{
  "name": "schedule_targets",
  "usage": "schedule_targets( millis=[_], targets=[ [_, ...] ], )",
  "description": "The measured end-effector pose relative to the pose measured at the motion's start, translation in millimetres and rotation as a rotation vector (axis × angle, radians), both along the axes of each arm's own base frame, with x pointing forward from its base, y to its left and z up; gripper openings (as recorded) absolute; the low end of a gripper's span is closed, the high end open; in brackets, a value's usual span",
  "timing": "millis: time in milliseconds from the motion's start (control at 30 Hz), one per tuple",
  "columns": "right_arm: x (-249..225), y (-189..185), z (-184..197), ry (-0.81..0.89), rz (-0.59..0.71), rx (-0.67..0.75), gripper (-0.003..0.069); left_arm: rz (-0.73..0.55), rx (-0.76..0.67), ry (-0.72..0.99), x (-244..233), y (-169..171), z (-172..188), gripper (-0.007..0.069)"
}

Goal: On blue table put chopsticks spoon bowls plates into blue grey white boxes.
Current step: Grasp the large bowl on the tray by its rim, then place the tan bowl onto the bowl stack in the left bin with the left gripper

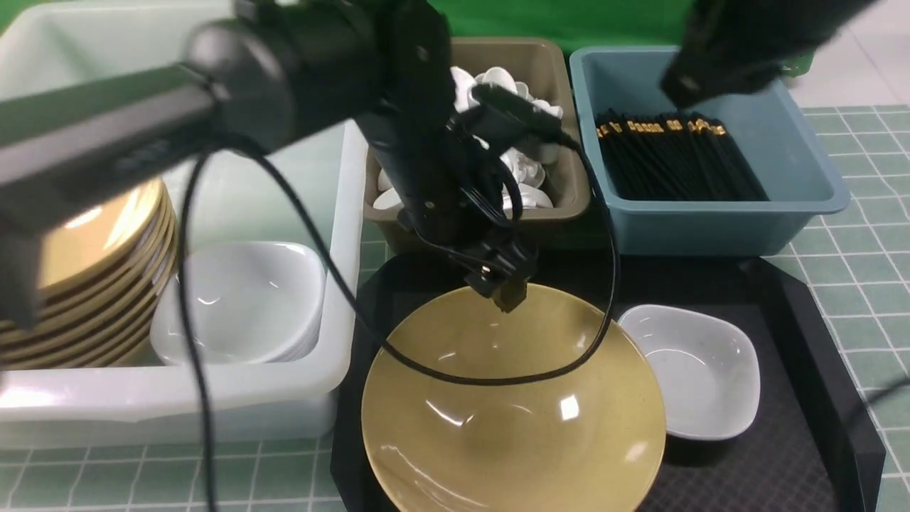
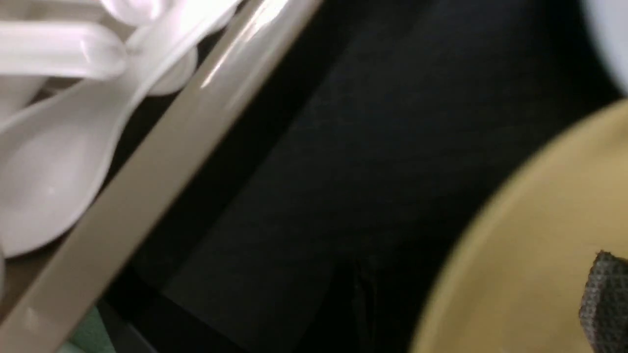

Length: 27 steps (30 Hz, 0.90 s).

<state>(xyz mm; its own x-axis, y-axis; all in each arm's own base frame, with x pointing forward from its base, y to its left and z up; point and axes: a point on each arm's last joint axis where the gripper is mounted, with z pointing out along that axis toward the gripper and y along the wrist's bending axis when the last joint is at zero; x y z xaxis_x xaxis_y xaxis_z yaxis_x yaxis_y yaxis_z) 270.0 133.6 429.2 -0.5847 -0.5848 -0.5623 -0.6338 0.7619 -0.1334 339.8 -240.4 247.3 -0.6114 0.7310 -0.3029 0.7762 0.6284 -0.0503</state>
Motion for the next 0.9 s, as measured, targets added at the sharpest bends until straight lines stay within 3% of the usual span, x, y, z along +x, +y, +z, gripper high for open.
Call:
schedule_targets(
  millis=[267,400,433,467,500,533,633,700,900],
  targets=[
    [-17,-8,-9,0.032,0.001,-0.016,0.0190,0.015,0.067,0.080,5,-2,-30,0.0512],
    [-17,-7,-11,0.041,0.009,-0.014,0.0190,0.051,0.099,0.143,4,-1,-42,0.0331],
    [-18,-7,-11,0.041,0.011,-0.014,0.0190,0.055,0.100,0.145,4,-1,-43,0.0317],
    [-18,-6,-11,0.043,0.030,-0.010,0.0185,0.052,0.111,0.164,3,0,-42,0.0197],
    [-18,-6,-11,0.044,0.034,-0.007,0.0184,0.052,0.109,0.168,2,0,-41,0.0185],
    [-19,-5,-11,0.047,0.052,0.000,0.0169,0.057,0.101,0.191,-2,1,-36,0.0111],
    [-23,4,-11,0.042,0.110,0.001,0.0091,0.087,0.050,0.170,-8,2,-13,0.0028],
    [-29,13,-8,0.029,0.156,-0.003,0.0046,0.099,0.024,0.131,-12,5,6,0.0010],
    [-48,40,6,-0.018,0.274,0.019,0.0036,0.158,-0.073,-0.029,-28,29,73,0.0005]
  ],
)
